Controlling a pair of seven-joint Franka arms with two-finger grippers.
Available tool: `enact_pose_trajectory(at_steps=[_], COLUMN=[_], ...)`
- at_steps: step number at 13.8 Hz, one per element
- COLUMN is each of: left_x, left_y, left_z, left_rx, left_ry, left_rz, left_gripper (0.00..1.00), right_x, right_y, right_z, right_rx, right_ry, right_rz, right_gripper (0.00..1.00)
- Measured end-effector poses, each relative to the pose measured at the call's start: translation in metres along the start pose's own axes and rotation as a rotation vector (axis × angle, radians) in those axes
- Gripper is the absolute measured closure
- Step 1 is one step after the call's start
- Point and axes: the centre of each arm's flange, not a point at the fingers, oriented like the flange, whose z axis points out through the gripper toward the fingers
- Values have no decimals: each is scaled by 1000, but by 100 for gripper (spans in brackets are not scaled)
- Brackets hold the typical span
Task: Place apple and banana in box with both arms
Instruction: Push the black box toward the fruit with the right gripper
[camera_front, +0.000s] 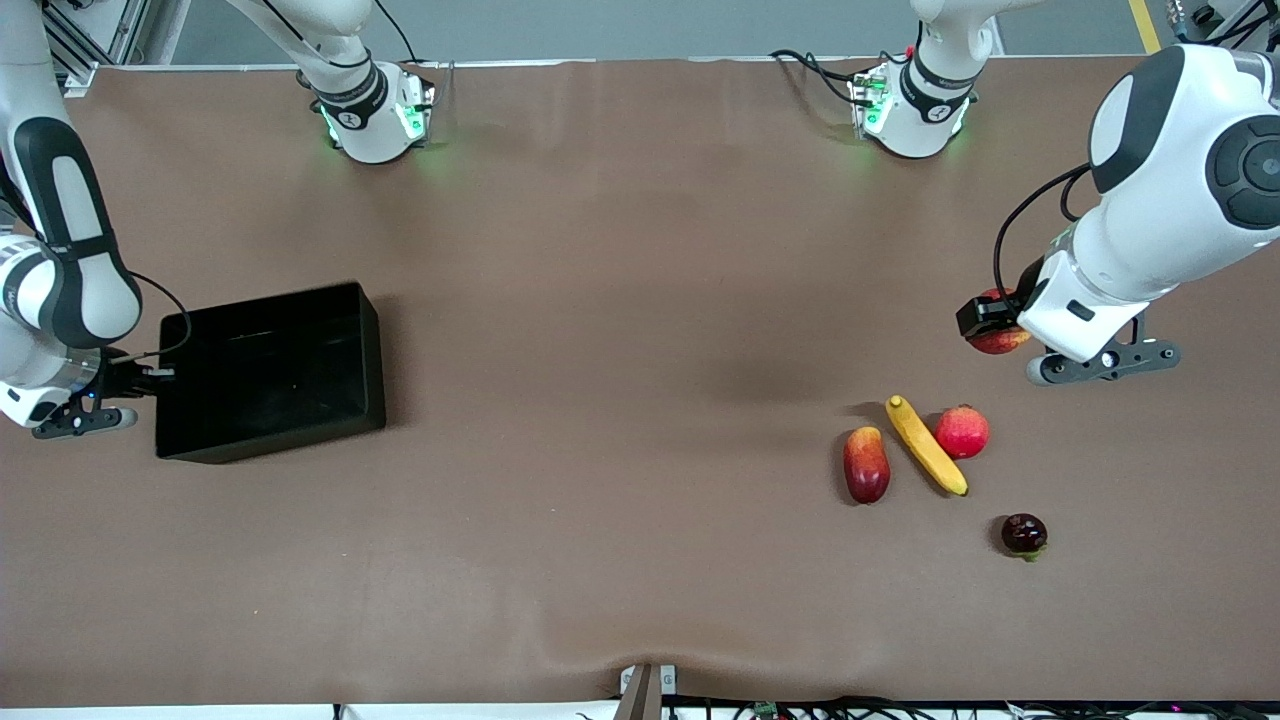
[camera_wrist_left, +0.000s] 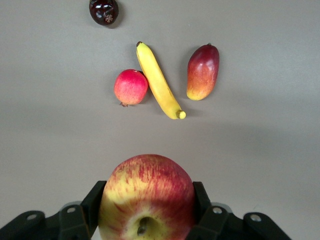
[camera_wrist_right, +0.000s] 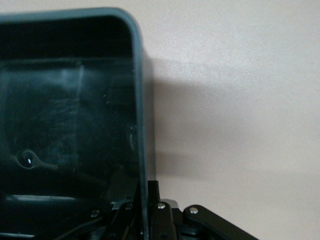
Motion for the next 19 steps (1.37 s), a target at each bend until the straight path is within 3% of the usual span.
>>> enact_pose_trajectory(at_steps=[5,9,16,19], left_x=[-3,0,-2,-5], left_y=[11,13,33,46], left_z=[2,11,15,3], left_rx=[-1,-3,-10,-17], left_ry=[-8,-24,-30,-7], left_rz=[21,27,64,83], left_gripper=[26,26,26,26], right_x=[2,20,71,70], right_y=[-14,-81,-329,-456], right_z=[-64,-116,-131,-113], right_rx=[-1,35,125,121], right_ry=[17,27,4,22], right_rz=[2,-17,78,124], right_gripper=[95,95,95,95])
